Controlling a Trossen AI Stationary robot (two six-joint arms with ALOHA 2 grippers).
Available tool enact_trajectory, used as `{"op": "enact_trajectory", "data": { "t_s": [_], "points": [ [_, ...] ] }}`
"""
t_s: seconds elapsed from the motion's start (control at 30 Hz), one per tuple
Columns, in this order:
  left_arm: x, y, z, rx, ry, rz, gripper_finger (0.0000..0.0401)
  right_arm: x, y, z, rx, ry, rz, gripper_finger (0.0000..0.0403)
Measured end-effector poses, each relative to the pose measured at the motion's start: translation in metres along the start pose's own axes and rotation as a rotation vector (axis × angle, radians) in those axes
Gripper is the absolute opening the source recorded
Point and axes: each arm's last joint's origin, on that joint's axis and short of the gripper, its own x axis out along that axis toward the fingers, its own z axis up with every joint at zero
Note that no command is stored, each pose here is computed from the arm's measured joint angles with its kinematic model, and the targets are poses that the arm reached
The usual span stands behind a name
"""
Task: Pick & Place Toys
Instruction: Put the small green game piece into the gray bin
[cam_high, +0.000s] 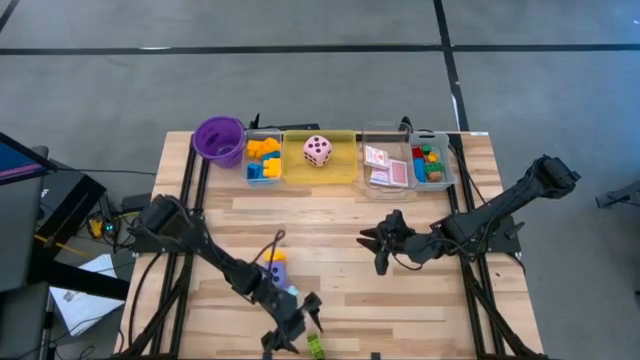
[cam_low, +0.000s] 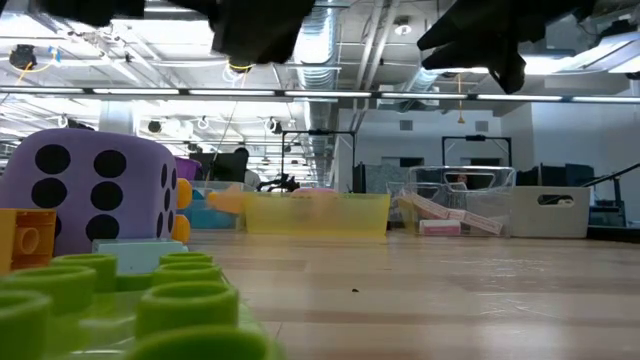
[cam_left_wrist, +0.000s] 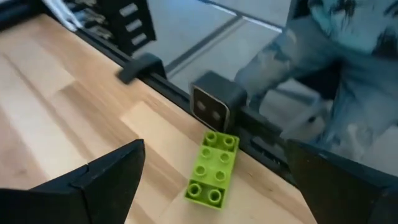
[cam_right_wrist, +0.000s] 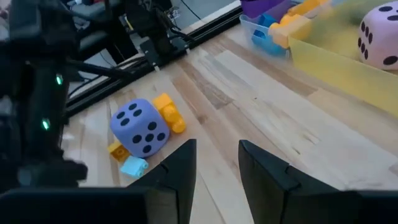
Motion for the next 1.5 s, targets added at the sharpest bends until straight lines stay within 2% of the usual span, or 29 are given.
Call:
{"op": "enact_trajectory", "data": {
  "t_s": [0.23, 0.4, 0.8, 1.1, 1.3, 1.5],
  "points": [
    [0.029, -0.005, -0.018, 0.061, 0.064, -0.028, 0.0374, 0.0, 0.001, 0.001, 0.04, -0.01, 0.005, 0.0114],
    [0.044, -0.002, -0.023, 0.084, 0.075, -0.028, 0.0373, 0.0, 0.002, 0.003, 0.061, -0.022, 0.023, 0.0114],
    [0.047, 0.005, -0.037, 0.056, 0.153, -0.03, 0.0367, -0.003, 0.007, 0.001, 0.065, -0.022, 0.052, 0.0114],
    [0.047, 0.001, -0.037, 0.045, 0.14, -0.093, 0.0306, -0.007, 0.011, -0.002, 0.057, -0.013, 0.072, 0.0114],
    [0.047, 0.001, -0.038, -0.007, 0.154, -0.093, 0.0254, -0.007, 0.011, -0.002, 0.057, -0.013, 0.071, 0.0114],
    [0.047, 0.001, -0.039, -0.011, 0.162, -0.094, 0.0191, -0.007, 0.011, -0.002, 0.057, -0.014, 0.071, 0.0114]
  ]
}}
